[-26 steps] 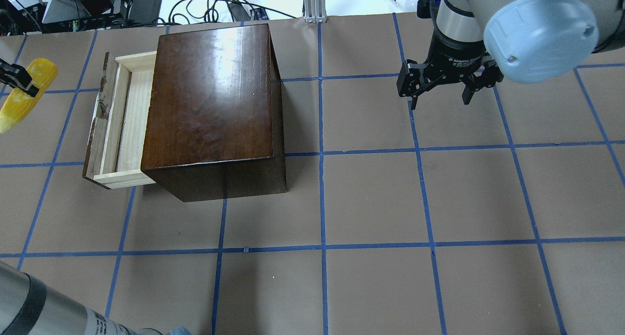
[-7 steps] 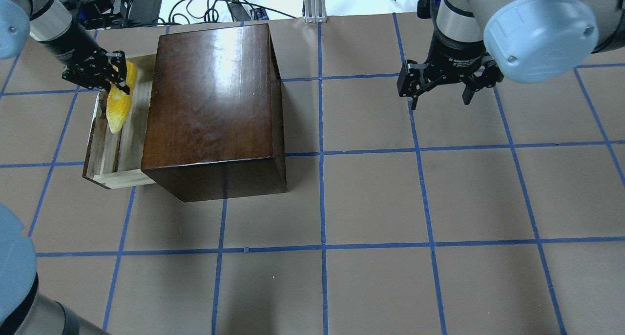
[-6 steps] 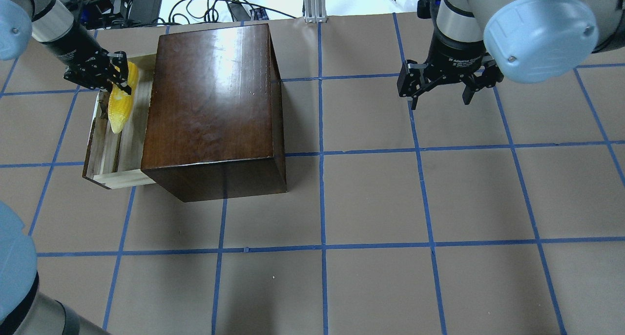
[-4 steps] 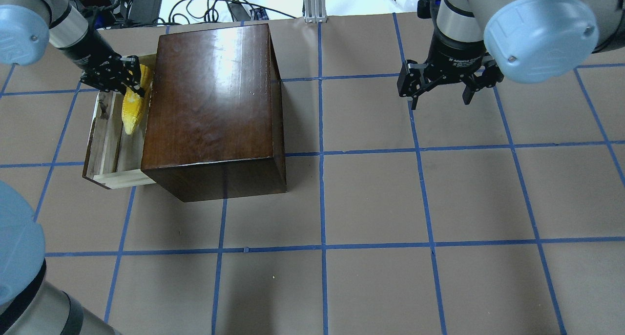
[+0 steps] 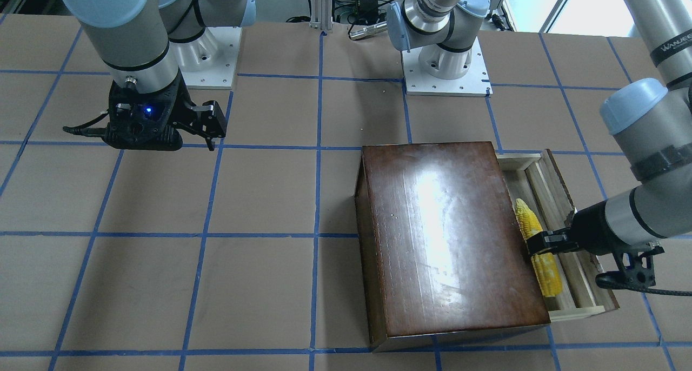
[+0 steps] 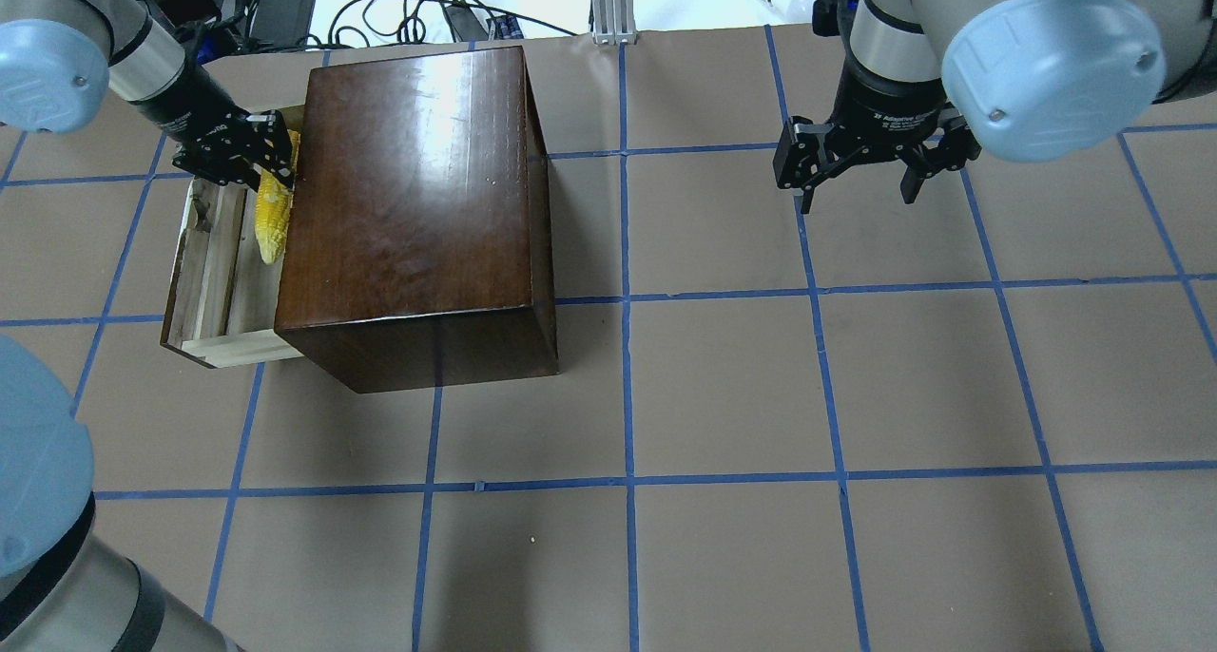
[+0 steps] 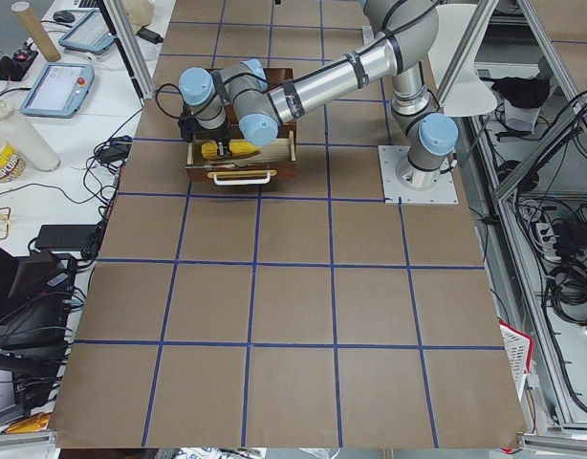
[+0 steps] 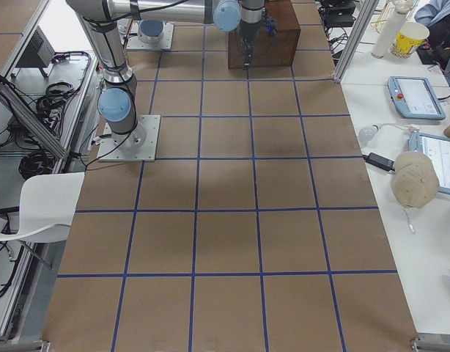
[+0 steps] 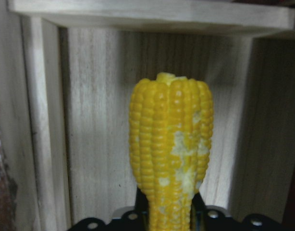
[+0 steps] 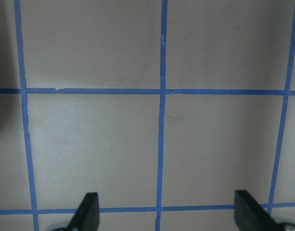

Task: Open drawer and put corn inside

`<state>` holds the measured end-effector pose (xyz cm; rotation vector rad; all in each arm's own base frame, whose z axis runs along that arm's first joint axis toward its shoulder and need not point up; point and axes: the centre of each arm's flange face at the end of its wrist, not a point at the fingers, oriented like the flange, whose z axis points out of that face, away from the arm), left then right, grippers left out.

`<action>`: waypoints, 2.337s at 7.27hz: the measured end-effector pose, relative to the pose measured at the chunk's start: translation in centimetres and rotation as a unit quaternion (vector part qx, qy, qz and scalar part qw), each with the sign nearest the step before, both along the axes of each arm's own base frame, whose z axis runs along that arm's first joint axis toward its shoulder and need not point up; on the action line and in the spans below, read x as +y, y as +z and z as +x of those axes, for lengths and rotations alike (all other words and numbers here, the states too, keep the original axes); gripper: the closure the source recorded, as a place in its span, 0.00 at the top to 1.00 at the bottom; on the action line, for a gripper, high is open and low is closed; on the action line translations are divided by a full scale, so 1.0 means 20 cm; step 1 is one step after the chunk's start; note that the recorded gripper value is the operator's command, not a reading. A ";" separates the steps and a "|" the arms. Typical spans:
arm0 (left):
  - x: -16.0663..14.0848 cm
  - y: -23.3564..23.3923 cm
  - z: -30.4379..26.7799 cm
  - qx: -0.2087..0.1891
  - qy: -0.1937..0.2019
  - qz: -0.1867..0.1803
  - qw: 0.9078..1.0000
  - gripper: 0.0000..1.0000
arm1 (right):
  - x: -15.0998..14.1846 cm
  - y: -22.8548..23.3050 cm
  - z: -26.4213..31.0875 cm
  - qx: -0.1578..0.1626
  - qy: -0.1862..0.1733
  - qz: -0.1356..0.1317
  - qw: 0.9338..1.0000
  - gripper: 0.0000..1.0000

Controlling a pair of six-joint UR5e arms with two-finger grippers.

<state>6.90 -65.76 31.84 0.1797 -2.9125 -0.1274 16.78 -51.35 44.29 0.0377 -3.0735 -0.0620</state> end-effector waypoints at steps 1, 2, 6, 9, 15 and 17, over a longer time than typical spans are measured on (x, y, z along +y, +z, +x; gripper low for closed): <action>0.01 0.02 0.00 -0.002 0.000 0.000 1.000 1.00 | 0.00 0.00 0.00 0.000 0.000 0.000 1.000 1.00; 0.02 0.07 -0.01 -0.004 0.000 -0.005 1.000 1.00 | 0.00 0.00 0.00 0.000 0.000 0.000 1.000 1.00; 0.09 0.34 -0.02 -0.035 -0.004 -0.031 0.999 1.00 | 0.00 0.00 0.00 -0.001 0.000 0.000 1.000 1.00; 0.16 0.64 -0.15 -0.068 -0.027 -0.037 0.997 1.00 | 0.00 0.00 0.00 -0.001 0.000 0.000 1.000 1.00; 0.39 0.86 -0.75 -0.100 -0.066 -0.029 0.992 1.00 | 0.00 0.00 0.00 -0.001 0.000 0.000 1.000 1.00; 0.50 0.83 -0.89 -0.100 -0.083 -0.019 0.991 1.00 | 0.00 0.00 0.00 -0.001 0.000 0.000 1.000 1.00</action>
